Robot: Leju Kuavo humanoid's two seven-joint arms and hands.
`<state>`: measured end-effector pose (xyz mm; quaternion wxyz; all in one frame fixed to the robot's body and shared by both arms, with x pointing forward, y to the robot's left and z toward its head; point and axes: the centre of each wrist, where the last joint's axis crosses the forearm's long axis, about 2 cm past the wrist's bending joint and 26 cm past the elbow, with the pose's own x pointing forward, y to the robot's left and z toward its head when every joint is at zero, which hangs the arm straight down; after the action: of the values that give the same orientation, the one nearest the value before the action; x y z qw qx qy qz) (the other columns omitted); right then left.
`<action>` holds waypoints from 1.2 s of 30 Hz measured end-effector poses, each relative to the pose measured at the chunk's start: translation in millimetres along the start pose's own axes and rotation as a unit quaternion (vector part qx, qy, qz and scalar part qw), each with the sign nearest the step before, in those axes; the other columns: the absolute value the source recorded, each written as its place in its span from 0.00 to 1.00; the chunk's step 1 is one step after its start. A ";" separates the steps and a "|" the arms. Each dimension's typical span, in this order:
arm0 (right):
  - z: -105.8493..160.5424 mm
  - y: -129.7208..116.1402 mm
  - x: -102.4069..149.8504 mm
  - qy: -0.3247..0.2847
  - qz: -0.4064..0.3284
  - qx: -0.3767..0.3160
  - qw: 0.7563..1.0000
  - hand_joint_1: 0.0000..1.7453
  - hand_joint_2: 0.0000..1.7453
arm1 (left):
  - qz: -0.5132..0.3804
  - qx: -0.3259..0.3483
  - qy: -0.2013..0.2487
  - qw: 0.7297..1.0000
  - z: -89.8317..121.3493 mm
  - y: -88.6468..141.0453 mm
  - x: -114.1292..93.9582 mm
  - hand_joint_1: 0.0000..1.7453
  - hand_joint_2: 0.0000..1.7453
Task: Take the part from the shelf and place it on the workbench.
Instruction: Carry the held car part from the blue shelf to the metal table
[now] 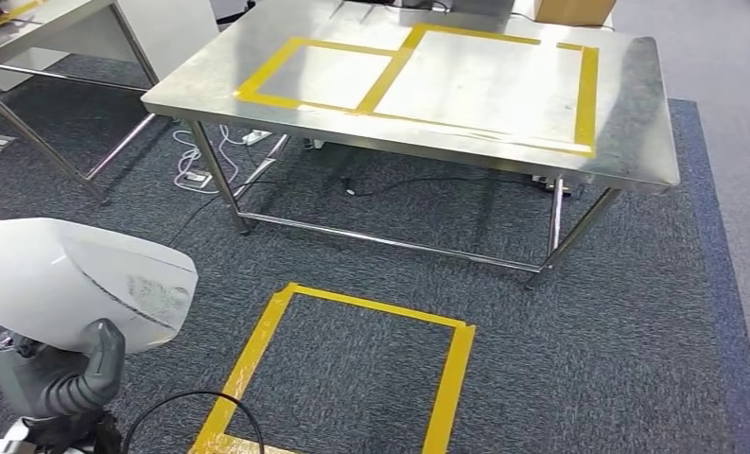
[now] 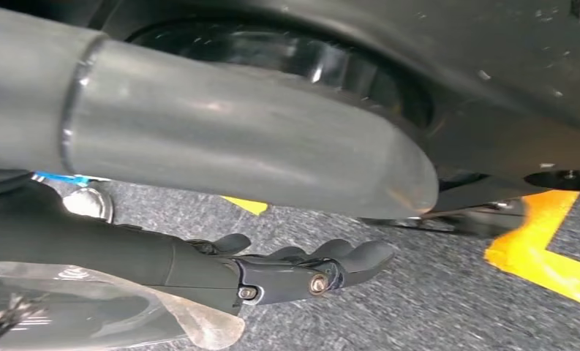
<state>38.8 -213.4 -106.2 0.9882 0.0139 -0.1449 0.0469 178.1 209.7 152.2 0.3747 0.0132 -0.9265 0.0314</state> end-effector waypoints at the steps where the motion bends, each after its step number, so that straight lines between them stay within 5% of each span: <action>1: 0.1 0.0 -0.5 0.001 0.000 0.000 1.000 0.00 0.00 | 0.000 0.000 0.000 1.000 -0.1 -0.1 0.0 1.00 1.00; 36: -0.2 -5.1 -2.5 0.005 -0.002 0.011 1.000 0.00 0.00 | 0.008 -0.002 -0.001 1.000 -1.7 -3.1 -0.4 1.00 1.00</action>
<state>37.0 -218.6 -107.2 0.9889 0.0244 -0.1390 0.0466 179.7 206.8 153.3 0.3732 0.0047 -0.9272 0.0323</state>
